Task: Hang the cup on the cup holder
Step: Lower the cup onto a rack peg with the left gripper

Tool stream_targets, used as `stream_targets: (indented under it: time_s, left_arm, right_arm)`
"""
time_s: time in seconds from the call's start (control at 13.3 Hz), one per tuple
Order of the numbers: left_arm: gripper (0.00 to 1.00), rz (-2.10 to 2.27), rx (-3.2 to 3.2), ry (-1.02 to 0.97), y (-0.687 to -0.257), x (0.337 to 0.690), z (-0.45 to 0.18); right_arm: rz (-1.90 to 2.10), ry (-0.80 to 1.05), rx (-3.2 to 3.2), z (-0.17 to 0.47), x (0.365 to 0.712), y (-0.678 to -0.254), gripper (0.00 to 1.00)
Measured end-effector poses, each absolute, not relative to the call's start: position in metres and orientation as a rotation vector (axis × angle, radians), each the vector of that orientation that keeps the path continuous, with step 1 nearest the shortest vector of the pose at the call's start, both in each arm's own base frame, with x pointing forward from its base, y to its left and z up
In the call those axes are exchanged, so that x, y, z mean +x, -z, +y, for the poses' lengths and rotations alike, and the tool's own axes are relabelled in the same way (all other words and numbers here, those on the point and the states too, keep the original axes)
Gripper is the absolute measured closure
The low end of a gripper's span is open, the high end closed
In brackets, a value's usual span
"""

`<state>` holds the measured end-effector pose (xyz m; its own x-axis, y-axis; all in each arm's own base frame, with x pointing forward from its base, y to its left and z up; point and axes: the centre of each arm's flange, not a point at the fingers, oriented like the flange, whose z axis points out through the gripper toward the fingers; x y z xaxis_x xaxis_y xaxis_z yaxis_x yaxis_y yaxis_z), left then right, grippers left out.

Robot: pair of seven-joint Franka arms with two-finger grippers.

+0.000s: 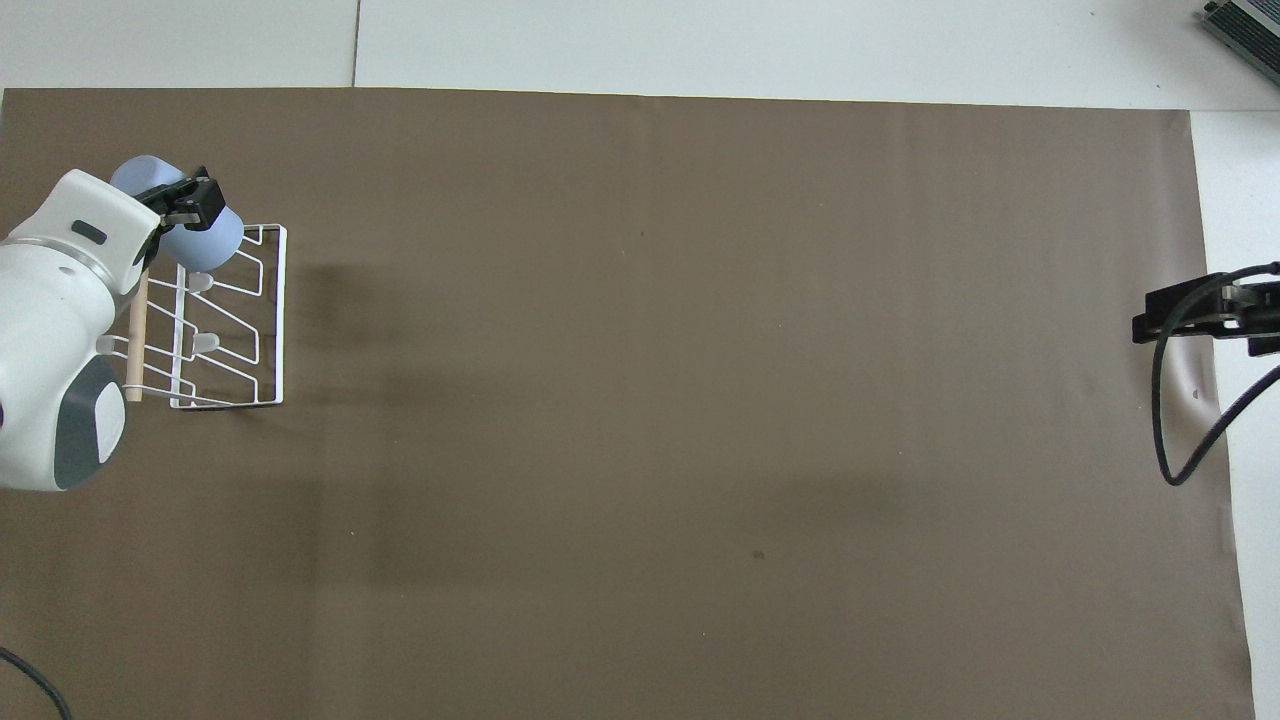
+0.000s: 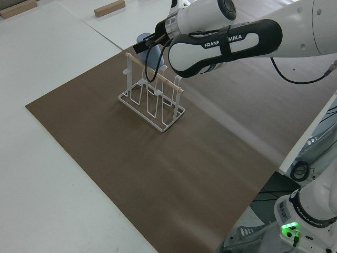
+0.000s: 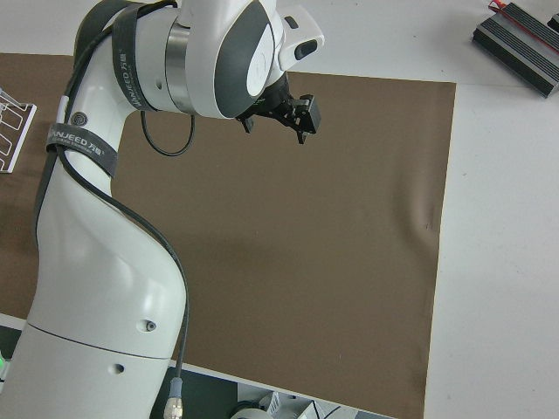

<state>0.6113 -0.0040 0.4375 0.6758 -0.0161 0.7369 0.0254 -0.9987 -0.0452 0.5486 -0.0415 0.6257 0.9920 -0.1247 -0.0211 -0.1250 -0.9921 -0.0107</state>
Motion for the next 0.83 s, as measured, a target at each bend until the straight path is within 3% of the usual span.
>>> stream_targets:
  time_s: [0.68,0.83]
  left_arm:
    - [0.27,-0.004,-2.818,1.266,-0.4459,0.6111,-0.0042]
    - [0.22,-0.002,-2.816,1.268,-0.4465,0.6113,-0.0042]
  right_arm:
    - [0.196,-0.033,-3.123,-0.0415,0.5485,-0.6255,0.00]
    - [0.196,-0.033,-3.123,-0.0415,0.5485,-0.6255,0.00]
